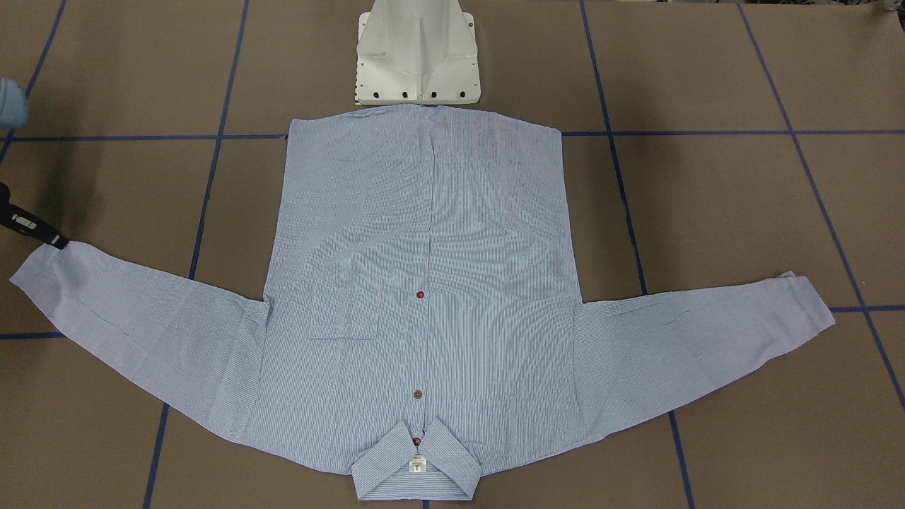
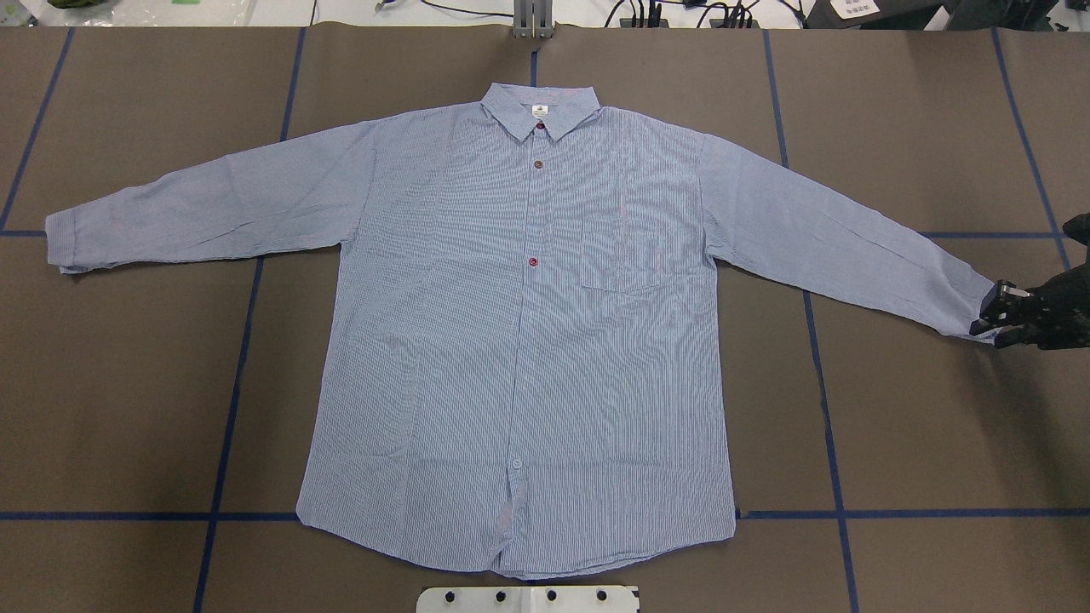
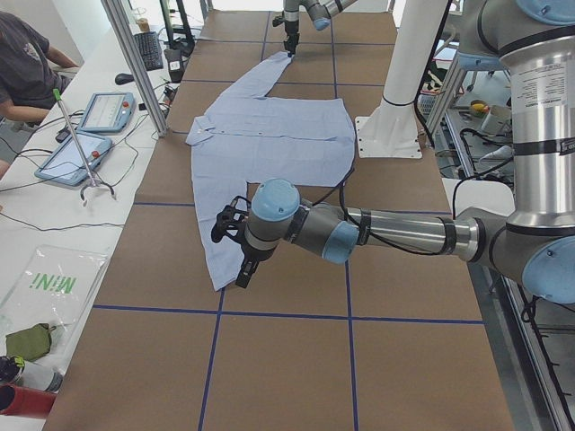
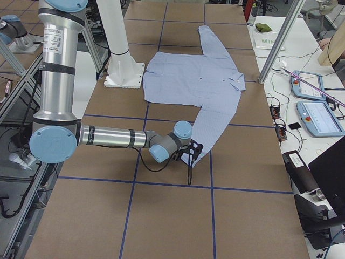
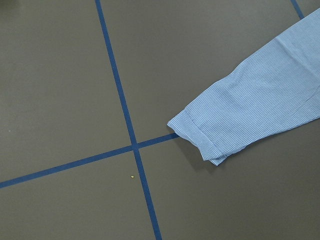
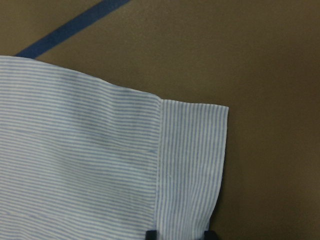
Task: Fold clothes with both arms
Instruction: 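Grasp the shirt sleeve cuff with the right gripper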
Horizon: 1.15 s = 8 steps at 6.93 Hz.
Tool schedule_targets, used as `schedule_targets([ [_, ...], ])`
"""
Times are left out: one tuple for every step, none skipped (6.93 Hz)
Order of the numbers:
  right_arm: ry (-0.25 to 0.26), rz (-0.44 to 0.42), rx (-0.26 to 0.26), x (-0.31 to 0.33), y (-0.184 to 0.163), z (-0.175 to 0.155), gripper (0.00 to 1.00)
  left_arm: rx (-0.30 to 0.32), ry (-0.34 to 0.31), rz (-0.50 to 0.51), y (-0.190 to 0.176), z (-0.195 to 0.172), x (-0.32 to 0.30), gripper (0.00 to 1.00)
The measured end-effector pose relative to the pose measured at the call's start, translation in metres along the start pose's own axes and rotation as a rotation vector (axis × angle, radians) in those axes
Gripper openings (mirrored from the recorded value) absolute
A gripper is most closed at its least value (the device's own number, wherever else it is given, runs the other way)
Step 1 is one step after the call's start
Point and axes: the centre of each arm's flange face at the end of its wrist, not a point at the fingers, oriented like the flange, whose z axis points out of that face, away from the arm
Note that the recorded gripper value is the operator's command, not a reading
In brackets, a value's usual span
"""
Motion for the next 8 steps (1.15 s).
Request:
schedule_targets([
  [-0.001, 0.005, -0.001, -0.001, 0.0, 0.0, 0.0, 0.001, 0.0, 0.001, 0.0, -0.001, 0.001, 1.0],
  [-0.005, 0.004, 0.0, -0.002, 0.001, -0.001, 0.0, 0.004, -0.001, 0.003, 0.0, -0.002, 0.001, 1.0],
  [-0.018, -0.005, 0.005, -0.008, 0.003, -0.006, 0.0, 0.006, -0.001, 0.004, -0.001, -0.003, 0.002, 1.0],
  [-0.047, -0.025, 0.021, -0.023, 0.006, -0.021, 0.0, 0.007, -0.001, 0.003, -0.001, -0.003, 0.003, 1.0],
  [-0.087, -0.05, 0.045, -0.047, 0.006, -0.041, 0.0, 0.006, -0.001, 0.003, -0.001, -0.003, 0.003, 1.0],
  [-0.12, -0.083, 0.069, -0.083, 0.003, -0.054, 0.0, 0.006, 0.0, 0.005, -0.001, -0.003, 0.003, 1.0],
  [-0.134, -0.125, 0.088, -0.14, 0.003, -0.057, 0.0, 0.007, 0.0, 0.008, -0.001, -0.003, 0.003, 1.0],
  [-0.13, -0.166, 0.1, -0.214, 0.009, -0.054, 0.0, 0.007, 0.002, 0.008, -0.001, -0.003, 0.004, 1.0],
])
